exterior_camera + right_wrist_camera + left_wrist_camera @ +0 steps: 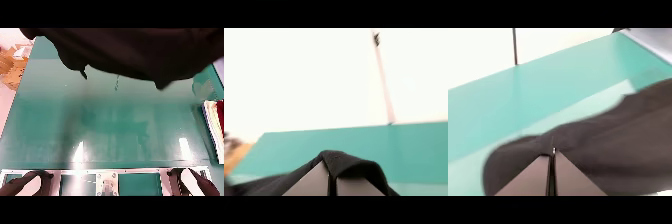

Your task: Fold the shirts.

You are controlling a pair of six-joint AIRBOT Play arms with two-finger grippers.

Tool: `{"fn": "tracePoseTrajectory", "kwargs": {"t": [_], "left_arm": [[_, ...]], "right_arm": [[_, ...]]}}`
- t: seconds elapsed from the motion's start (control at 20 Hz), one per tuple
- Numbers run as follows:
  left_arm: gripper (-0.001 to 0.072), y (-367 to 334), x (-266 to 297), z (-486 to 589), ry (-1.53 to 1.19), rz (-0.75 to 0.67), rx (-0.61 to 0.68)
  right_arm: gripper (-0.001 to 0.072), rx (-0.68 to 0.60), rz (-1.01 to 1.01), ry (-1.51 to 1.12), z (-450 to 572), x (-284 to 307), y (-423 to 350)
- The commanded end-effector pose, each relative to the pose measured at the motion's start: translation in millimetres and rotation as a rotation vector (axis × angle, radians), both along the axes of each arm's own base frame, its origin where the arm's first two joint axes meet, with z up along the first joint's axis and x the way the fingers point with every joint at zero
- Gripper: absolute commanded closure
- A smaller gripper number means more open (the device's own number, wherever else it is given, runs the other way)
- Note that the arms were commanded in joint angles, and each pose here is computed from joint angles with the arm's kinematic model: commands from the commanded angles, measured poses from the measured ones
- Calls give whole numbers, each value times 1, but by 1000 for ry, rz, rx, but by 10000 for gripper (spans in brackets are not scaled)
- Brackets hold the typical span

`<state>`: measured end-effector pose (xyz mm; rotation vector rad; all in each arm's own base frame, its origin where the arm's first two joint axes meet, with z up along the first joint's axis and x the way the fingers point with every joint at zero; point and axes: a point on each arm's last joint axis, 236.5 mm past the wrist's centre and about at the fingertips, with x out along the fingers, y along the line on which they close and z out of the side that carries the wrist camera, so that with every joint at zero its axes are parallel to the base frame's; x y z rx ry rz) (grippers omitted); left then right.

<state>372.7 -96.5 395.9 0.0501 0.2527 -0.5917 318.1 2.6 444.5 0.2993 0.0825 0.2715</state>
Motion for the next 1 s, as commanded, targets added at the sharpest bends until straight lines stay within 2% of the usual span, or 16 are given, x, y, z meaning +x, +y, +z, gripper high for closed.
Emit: {"fn": "tracePoseTrajectory", "kwargs": {"t": [0.0,0.2,0.45,0.6,0.8,0.85,0.9,0.95], "left_arm": [[686,15,-7,-3,22,50,97],[686,13,4,-66,196,24,60],[686,2,9,-219,521,-2,6],[686,-5,7,-319,661,53,-23],[684,-18,-9,-415,829,92,-26],[661,-18,-11,-417,858,105,-44],[452,-16,-9,-409,873,124,-69],[148,-14,-5,-394,883,131,-98]], "right_arm": [[695,-79,-144,-5,7,-34,-9],[696,44,-88,164,-69,-17,-8],[695,230,75,565,-273,5,30],[695,334,26,773,-401,-1,43],[695,354,-13,976,-492,-15,44],[696,348,-8,1000,-501,-14,43],[695,341,-3,1012,-505,-12,42],[695,338,-1,1019,-507,-9,41]]}}
